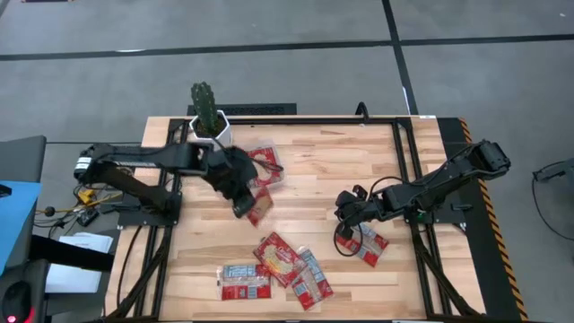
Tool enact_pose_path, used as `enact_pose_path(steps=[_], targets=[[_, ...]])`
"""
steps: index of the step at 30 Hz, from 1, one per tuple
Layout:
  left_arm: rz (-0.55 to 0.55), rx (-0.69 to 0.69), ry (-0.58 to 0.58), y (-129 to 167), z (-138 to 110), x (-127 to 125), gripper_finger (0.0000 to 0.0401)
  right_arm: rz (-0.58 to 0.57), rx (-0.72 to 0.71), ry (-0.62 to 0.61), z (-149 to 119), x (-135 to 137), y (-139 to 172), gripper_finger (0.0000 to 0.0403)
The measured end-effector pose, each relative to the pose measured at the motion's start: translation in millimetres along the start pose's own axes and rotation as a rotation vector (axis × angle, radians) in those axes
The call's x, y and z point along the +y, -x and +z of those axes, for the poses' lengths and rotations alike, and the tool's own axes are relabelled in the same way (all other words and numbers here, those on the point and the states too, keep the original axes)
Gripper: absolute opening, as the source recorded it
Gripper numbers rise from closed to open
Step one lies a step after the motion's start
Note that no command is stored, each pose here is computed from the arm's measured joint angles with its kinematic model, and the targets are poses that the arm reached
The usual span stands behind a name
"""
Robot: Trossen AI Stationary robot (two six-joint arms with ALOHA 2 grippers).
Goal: Sort popcorn bags into baskets
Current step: Put the red popcorn bag into the transparent bin
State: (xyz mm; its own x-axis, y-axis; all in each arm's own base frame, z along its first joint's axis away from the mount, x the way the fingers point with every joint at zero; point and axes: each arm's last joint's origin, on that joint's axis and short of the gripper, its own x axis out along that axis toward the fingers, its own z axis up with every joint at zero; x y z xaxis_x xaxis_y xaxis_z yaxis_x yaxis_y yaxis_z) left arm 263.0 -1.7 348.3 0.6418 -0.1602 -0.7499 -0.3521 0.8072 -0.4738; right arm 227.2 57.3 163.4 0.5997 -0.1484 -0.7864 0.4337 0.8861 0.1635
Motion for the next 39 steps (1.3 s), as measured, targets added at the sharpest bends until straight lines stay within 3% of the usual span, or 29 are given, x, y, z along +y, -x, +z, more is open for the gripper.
enact_pose_path(steps=[6, 14, 18, 39], targets=[[0.134, 0.035, -0.140, 33, 11, 14, 0.0000, -0.002, -0.012, -0.016, 3, -2, -1, 0.0019], [0.390, 0.137, -0.271, 50, 10, 41, 0.0000, -0.003, -0.027, -0.034, 7, -4, -2, 0.0032], [0.468, 0.143, -0.322, 53, 13, 49, 0.0000, -0.007, -0.027, -0.039, 7, -5, -3, 0.0027], [0.468, 0.168, -0.442, 52, 15, 54, 0.0000, -0.002, -0.037, -0.052, 9, -5, -3, 0.0026]])
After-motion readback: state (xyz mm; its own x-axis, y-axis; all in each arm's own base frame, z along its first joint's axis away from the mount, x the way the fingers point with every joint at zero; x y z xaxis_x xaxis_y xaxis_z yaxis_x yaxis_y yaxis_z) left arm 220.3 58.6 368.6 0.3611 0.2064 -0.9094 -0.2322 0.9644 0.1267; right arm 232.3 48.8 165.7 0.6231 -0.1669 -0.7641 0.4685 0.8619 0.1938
